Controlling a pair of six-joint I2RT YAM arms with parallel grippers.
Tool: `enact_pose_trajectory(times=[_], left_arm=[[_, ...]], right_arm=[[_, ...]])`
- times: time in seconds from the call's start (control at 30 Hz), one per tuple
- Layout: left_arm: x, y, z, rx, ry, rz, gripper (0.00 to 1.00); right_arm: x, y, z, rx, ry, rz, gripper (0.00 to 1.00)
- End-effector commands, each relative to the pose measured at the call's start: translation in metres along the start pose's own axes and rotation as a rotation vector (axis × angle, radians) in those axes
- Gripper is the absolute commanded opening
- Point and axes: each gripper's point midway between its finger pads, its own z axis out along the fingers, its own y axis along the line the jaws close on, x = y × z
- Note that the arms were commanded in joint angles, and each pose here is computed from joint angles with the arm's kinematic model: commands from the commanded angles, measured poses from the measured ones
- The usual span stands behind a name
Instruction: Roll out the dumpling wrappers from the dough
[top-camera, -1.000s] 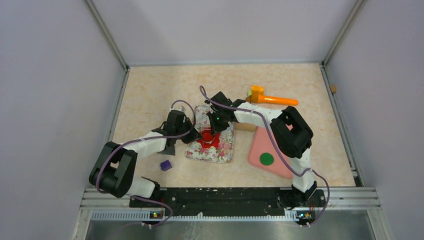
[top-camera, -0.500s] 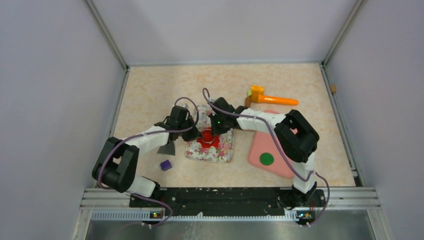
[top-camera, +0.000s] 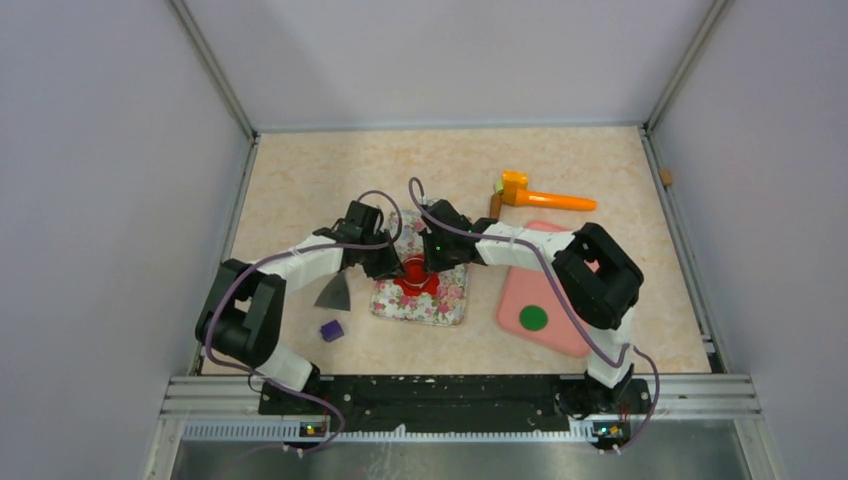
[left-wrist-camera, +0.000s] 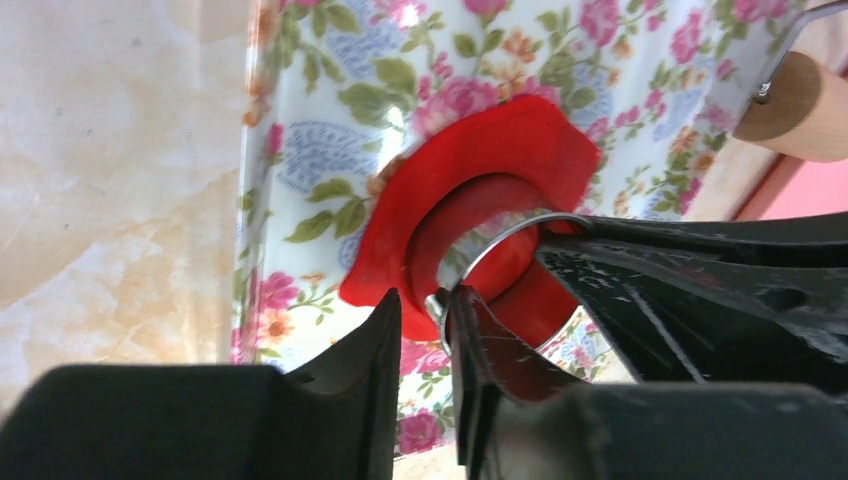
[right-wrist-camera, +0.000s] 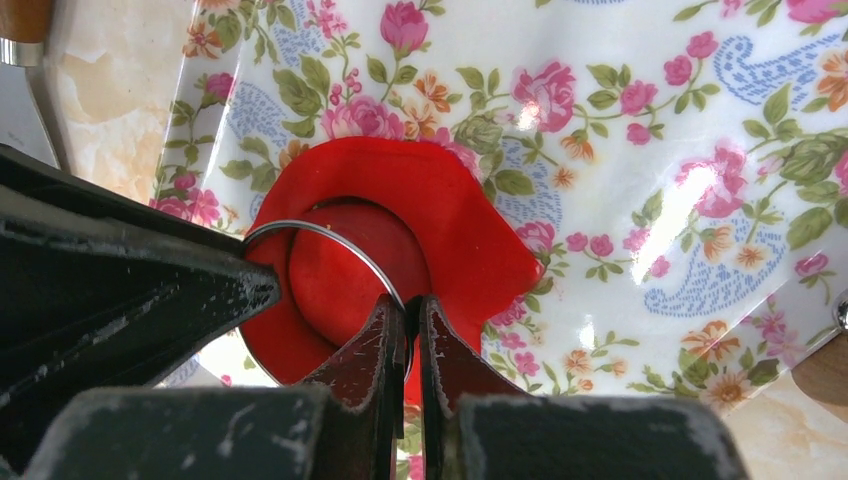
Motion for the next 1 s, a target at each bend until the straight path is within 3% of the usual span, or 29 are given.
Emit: enact_pose_trajectory(times=[0.0, 0.13, 0.23, 0.5, 0.67, 0.83, 0.97], left_arm=[[0.023, 0.045, -0.017, -0.2, 0.092, 0.036, 0.34], [-0.009, 0.012, -0.052, -0.102, -0.017, 0.164, 0.48], [-0.023, 0.006, -0.076, -0.062, -0.091, 0.197, 0.51], [-0.062, 0.029, -0.114, -0.078, -0.291, 0.179, 0.52], [-0.104, 0.038, -0.136, -0.094, -0.45, 0.237, 0.52], [-0.117, 0.038, -0.141, -0.082, -0.49, 0.264, 0.52], [-0.114, 0.029, -0.132, -0.018, -0.473, 0.321, 0.53]], right_arm=[[0.044, -0.029, -0.004, 0.107, 0.182, -0.013, 0.0], [0.036, -0.032, 0.0, 0.102, 0.181, -0.007, 0.0], [0.031, -0.029, 0.001, 0.093, 0.178, -0.008, 0.0], [-0.015, -0.002, -0.023, 0.024, 0.065, -0.056, 0.0], [-0.076, 0.024, -0.068, -0.12, -0.08, -0.074, 0.0], [-0.127, 0.036, -0.123, -0.211, -0.214, -0.114, 0.0], [-0.139, -0.003, -0.145, -0.11, -0.271, -0.103, 0.0]])
